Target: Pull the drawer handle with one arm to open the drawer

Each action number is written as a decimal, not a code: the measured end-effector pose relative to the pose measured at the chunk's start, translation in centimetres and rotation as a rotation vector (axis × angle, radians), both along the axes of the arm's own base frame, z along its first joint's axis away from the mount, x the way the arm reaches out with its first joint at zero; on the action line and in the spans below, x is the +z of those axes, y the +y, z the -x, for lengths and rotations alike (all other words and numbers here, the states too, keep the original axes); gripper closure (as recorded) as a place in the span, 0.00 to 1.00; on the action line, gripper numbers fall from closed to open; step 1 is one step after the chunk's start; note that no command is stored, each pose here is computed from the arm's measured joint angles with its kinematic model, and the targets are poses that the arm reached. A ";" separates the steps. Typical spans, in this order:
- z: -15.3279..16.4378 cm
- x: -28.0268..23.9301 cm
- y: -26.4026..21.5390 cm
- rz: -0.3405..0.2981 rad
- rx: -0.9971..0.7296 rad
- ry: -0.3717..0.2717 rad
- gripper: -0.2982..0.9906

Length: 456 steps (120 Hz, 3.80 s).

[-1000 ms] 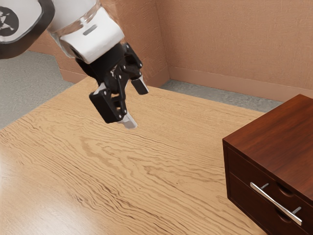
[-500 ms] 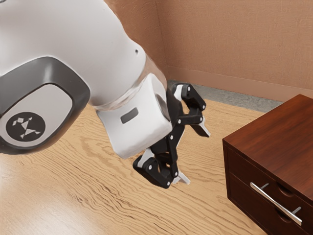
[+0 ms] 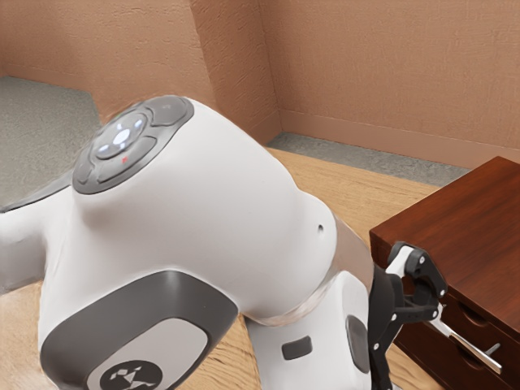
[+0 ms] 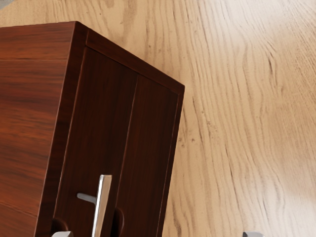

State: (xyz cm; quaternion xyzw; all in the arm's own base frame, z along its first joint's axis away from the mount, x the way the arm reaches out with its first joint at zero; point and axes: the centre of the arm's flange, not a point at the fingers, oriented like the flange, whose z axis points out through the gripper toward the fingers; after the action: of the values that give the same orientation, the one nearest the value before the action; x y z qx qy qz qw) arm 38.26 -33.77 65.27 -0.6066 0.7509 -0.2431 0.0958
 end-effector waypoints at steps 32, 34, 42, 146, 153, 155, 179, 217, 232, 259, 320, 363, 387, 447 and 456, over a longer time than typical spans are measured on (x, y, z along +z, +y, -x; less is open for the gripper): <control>-1.6 -3.0 0.1 0.004 -0.023 -0.012 0.50; -1.7 -3.2 0.1 0.003 -0.024 -0.012 0.50; -1.8 -3.6 0.2 0.003 -0.028 -0.017 0.51; -8.2 -6.6 1.9 0.043 -0.038 -0.048 0.56; -8.5 -6.9 1.8 0.042 -0.043 -0.046 0.56; -8.5 -7.0 1.8 0.041 -0.045 -0.046 0.56; -9.2 -8.5 1.4 0.031 -0.070 -0.036 0.58; -9.8 -9.8 1.1 0.022 -0.093 -0.036 0.59; -10.8 -10.0 2.3 0.018 -0.077 -0.038 0.60; -11.4 -10.3 3.0 0.013 -0.069 -0.037 0.60; -11.3 -10.7 2.3 0.015 -0.089 -0.039 0.68; -10.4 -10.4 2.0 0.013 -0.098 -0.047 0.74; -9.6 -10.1 2.1 0.006 -0.097 -0.054 0.76; -7.4 -10.4 2.6 -0.019 -0.093 -0.058 0.76; -7.1 -10.5 2.7 -0.021 -0.092 -0.057 0.76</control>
State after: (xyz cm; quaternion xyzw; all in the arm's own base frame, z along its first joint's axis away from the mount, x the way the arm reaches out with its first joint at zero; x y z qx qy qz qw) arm 45.33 -31.07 54.82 -0.5632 0.7774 -0.2565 0.1125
